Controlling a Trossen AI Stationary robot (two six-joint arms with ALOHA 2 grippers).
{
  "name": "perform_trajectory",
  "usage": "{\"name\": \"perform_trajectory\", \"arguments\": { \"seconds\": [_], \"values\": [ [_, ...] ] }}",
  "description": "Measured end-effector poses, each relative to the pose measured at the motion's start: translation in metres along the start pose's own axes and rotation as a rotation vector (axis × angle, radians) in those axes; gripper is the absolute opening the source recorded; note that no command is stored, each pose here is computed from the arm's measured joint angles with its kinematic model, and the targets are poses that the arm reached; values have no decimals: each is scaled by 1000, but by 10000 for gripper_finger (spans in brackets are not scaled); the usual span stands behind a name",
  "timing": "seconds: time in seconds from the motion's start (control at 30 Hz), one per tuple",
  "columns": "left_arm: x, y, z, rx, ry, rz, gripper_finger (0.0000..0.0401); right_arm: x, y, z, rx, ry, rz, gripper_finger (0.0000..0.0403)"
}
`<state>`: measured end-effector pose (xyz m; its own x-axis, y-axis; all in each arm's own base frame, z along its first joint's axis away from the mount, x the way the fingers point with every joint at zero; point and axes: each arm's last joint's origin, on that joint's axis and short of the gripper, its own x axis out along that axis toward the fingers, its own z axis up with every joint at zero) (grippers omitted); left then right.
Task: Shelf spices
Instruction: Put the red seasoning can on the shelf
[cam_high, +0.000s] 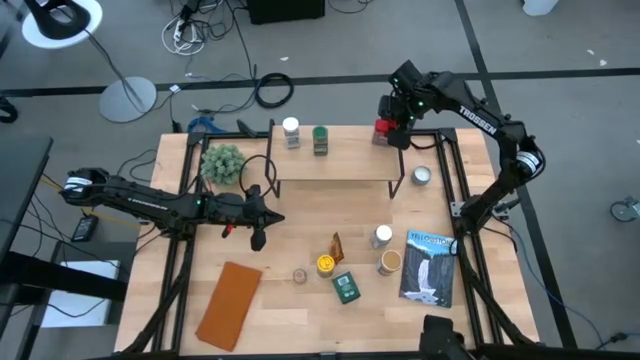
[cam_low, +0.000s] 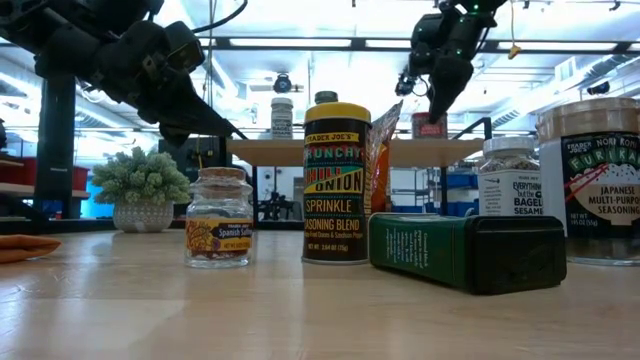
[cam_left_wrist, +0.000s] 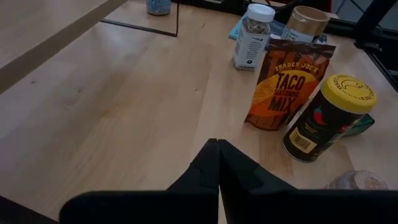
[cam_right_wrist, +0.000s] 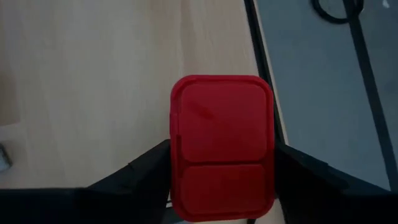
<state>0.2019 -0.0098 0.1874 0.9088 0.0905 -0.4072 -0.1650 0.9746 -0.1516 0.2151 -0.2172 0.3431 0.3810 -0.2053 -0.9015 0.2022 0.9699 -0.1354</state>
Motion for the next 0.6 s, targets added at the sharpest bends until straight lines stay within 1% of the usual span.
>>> {"name": "perform_trajectory", "arguments": {
  "seconds": [0.2,0.4,0.6],
  "values": [
    [0,0,0,0,0,0,5,-5,2,5,-12,-15,-16,239],
    [0,0,0,0,0,0,5,-15,1,9,-17,-40,-33,255],
    [0,0,0,-1,0,0,5,-15,1,10,-19,-43,-29,266]
  ]
}}
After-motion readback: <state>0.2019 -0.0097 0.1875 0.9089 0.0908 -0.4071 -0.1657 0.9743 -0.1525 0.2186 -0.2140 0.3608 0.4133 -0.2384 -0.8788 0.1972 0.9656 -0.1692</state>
